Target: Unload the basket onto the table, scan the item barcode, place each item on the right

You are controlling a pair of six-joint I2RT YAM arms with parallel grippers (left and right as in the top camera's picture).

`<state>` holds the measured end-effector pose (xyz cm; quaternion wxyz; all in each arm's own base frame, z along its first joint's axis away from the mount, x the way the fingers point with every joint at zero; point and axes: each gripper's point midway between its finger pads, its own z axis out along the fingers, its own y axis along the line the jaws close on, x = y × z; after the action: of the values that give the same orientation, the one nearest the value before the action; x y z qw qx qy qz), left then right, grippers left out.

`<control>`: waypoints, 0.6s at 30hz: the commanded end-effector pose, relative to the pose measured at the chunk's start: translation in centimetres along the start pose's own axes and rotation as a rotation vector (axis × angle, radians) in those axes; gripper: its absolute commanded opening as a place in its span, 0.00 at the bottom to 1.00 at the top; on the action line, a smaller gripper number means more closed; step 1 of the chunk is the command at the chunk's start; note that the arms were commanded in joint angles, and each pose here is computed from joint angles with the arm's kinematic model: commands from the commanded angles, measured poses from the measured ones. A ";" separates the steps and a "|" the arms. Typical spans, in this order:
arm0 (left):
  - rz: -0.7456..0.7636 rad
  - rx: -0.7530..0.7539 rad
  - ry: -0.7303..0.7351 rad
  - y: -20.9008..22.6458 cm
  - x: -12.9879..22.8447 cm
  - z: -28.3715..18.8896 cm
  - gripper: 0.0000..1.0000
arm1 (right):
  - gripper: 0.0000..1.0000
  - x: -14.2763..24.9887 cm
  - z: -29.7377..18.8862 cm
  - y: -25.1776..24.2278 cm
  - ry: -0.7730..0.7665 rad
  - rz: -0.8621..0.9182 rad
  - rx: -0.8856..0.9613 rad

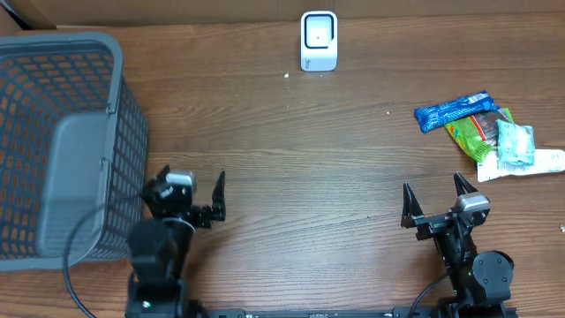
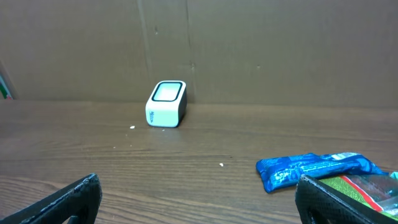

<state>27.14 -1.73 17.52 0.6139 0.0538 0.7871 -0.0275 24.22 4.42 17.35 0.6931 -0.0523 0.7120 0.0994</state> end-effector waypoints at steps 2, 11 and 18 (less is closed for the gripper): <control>0.073 -0.009 -0.090 -0.2 2.2 -0.5 0.99 | 1.00 0.2 0.0 0.0 -0.005 0.003 0.000; 0.145 -0.065 -0.165 0.6 2.5 -2.1 1.00 | 1.00 0.2 0.0 0.0 -0.005 0.003 0.000; 0.133 -0.069 -0.172 0.7 2.4 -2.1 1.00 | 1.00 0.2 0.0 0.0 -0.005 0.003 0.000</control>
<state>24.60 -1.11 15.86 0.6807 0.0888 0.7266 0.0281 24.22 4.42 17.37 0.6934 -0.0523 0.7118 0.0994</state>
